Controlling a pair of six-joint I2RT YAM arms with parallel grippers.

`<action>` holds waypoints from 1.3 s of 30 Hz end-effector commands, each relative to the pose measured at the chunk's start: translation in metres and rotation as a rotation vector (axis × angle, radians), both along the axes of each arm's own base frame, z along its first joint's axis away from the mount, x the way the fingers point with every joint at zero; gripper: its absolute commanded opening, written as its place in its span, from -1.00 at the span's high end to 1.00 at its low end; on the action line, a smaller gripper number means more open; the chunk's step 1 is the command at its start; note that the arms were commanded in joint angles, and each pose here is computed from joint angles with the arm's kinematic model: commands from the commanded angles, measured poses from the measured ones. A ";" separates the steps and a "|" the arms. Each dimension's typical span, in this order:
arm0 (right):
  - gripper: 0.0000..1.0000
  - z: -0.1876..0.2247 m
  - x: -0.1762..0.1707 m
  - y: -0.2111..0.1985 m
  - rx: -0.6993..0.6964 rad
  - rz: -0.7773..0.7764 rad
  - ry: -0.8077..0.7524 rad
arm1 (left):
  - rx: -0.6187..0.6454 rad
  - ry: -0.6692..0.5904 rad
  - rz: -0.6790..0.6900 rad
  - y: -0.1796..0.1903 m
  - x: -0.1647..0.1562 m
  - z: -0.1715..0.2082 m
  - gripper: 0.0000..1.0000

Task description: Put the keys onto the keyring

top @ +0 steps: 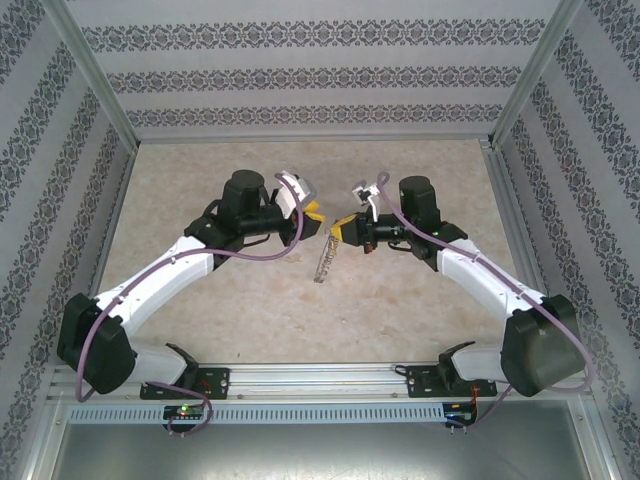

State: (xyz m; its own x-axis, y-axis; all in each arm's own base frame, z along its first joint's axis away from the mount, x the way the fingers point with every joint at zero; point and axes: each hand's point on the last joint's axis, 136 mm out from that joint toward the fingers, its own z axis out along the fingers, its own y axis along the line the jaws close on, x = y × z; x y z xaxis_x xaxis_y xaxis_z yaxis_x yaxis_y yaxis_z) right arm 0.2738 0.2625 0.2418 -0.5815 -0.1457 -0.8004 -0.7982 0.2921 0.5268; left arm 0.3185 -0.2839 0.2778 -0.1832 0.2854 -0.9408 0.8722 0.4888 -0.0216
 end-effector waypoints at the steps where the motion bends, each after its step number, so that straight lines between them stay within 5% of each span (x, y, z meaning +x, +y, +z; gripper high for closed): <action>1: 1.00 0.012 -0.009 0.000 -0.080 0.025 -0.057 | -0.047 -0.074 0.073 0.016 0.010 0.029 0.10; 12: 1.00 0.051 -0.014 0.012 -0.199 0.146 -0.140 | -0.055 -0.019 -0.049 0.033 -0.005 0.045 -0.16; 26: 1.00 0.086 0.001 0.024 -0.265 0.236 -0.216 | -0.071 0.113 -0.290 0.019 -0.023 0.049 -0.04; 39: 1.00 0.095 0.001 0.027 -0.293 0.280 -0.236 | -0.062 0.114 -0.353 0.013 -0.018 0.053 0.00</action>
